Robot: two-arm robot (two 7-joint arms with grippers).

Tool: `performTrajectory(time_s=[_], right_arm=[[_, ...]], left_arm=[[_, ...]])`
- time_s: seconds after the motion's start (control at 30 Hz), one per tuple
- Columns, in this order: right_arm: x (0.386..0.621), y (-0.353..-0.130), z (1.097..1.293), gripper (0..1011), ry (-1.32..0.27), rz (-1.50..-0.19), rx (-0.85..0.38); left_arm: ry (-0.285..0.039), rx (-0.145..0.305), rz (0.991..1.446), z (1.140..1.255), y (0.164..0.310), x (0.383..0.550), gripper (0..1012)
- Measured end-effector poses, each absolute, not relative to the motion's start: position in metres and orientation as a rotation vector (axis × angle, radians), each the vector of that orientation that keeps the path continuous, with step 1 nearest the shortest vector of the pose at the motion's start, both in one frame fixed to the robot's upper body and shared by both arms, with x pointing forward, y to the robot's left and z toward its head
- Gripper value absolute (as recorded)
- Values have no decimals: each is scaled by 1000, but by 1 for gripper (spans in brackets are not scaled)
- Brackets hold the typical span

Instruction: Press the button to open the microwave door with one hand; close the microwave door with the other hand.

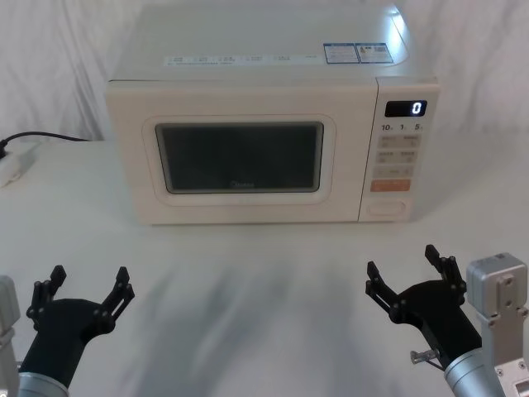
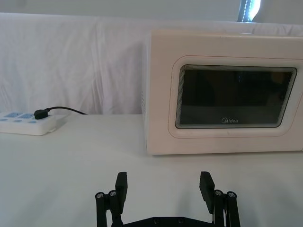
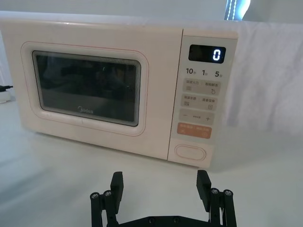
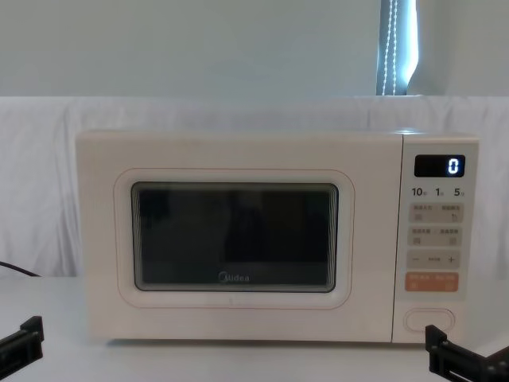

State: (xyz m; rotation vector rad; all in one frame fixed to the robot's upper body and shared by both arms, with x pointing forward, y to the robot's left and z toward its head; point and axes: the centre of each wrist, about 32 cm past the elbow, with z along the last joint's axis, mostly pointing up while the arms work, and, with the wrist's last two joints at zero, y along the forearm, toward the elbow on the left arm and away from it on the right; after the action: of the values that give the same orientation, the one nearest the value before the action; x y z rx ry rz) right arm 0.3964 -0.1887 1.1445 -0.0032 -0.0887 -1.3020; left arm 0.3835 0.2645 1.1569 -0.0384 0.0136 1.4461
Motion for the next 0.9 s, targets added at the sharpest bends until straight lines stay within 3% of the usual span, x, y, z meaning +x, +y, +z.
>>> performTrajectory(time_s=[0.9], right_arm=[[396,-189,1145,1002,-89,-1302,-3]], left_arm=[[14,-38,1446,1157,265,384,1001]])
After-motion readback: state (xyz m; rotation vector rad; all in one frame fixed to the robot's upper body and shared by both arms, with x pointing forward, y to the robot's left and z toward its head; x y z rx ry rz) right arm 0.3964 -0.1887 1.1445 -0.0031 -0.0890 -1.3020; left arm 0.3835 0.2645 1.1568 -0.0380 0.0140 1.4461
